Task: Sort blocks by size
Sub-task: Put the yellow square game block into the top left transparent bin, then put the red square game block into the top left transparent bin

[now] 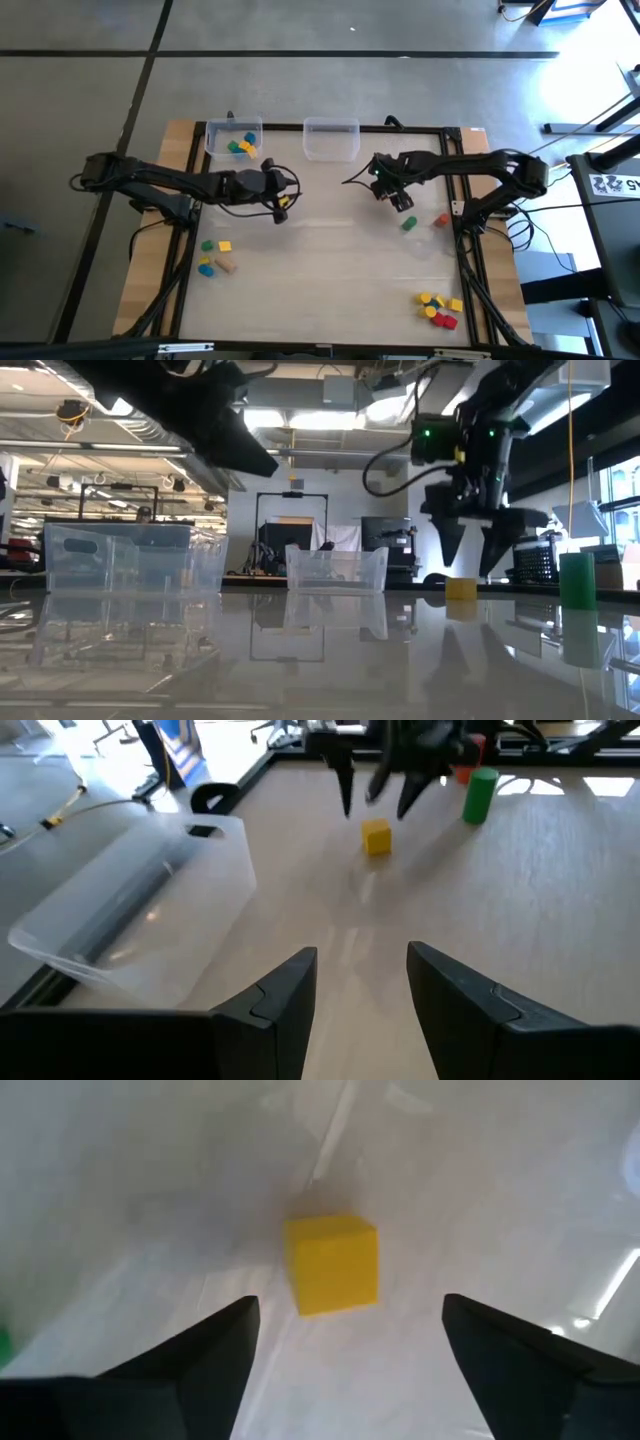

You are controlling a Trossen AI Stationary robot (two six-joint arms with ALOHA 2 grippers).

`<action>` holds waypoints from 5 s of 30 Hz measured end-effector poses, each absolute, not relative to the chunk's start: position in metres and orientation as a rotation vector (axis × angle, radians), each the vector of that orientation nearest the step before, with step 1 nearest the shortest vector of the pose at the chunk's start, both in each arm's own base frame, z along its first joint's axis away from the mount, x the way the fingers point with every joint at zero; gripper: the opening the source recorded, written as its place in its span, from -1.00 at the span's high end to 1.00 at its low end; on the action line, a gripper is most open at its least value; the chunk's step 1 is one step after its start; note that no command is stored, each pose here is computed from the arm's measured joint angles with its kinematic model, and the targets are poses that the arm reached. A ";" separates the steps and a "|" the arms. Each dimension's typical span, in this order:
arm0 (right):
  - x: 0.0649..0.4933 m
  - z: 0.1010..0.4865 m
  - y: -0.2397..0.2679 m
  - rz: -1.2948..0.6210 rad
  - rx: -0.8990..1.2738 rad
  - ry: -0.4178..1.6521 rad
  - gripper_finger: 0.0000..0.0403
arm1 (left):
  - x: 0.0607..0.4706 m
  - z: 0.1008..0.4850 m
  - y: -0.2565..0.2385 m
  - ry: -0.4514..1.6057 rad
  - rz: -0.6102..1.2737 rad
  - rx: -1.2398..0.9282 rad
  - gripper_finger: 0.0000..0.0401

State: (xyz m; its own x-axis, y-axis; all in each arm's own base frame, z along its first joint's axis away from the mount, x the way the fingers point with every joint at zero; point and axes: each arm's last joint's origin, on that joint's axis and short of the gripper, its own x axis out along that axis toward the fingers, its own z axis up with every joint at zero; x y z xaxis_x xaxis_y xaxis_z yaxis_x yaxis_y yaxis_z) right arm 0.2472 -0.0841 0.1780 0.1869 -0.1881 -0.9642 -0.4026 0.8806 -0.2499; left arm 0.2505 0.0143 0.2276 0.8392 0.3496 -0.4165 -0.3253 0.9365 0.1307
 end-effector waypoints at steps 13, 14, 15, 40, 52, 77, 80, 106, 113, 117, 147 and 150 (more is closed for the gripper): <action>0.257 0.146 -0.086 0.248 -0.516 1.388 -0.26 | 0.248 0.232 0.023 0.426 0.399 0.019 0.23; 0.257 0.146 -0.086 0.246 -0.519 1.389 -0.19 | 0.248 0.233 0.023 0.422 0.399 0.019 0.23; 0.257 0.146 -0.086 0.242 -0.523 1.391 -0.12 | 0.247 0.233 0.023 0.419 0.399 0.018 0.23; 0.346 0.240 -0.112 -0.096 -0.511 0.644 0.33 | 0.169 0.308 0.021 0.103 0.472 0.059 0.23; 0.437 0.226 -0.141 -0.209 -0.469 0.362 0.29 | 0.156 0.320 0.021 0.008 0.483 0.013 0.23; 0.574 0.174 -0.188 -0.340 -0.505 0.165 0.25 | 0.156 0.320 0.020 0.008 0.481 0.024 0.23; 0.577 0.164 -0.189 -0.347 -0.509 0.140 0.25 | 0.156 0.320 0.020 0.008 0.481 0.023 0.23; 0.568 0.200 -0.184 -0.291 -0.549 0.266 -0.34 | 0.156 0.319 0.020 0.013 0.479 0.018 0.23; 0.549 0.244 -0.171 -0.215 -0.586 0.441 -0.35 | 0.155 0.315 0.020 0.053 0.478 0.022 0.23; 0.535 0.272 -0.158 -0.164 -0.632 0.511 -0.35 | 0.156 0.315 0.019 0.061 0.453 0.016 0.23; 0.440 0.325 0.038 0.134 -0.802 1.208 -0.35 | 0.183 0.297 -0.005 0.158 0.209 -0.116 0.23; 0.427 0.327 0.068 0.086 -0.834 1.260 -0.35 | 0.190 0.291 -0.012 0.185 0.178 -0.128 0.23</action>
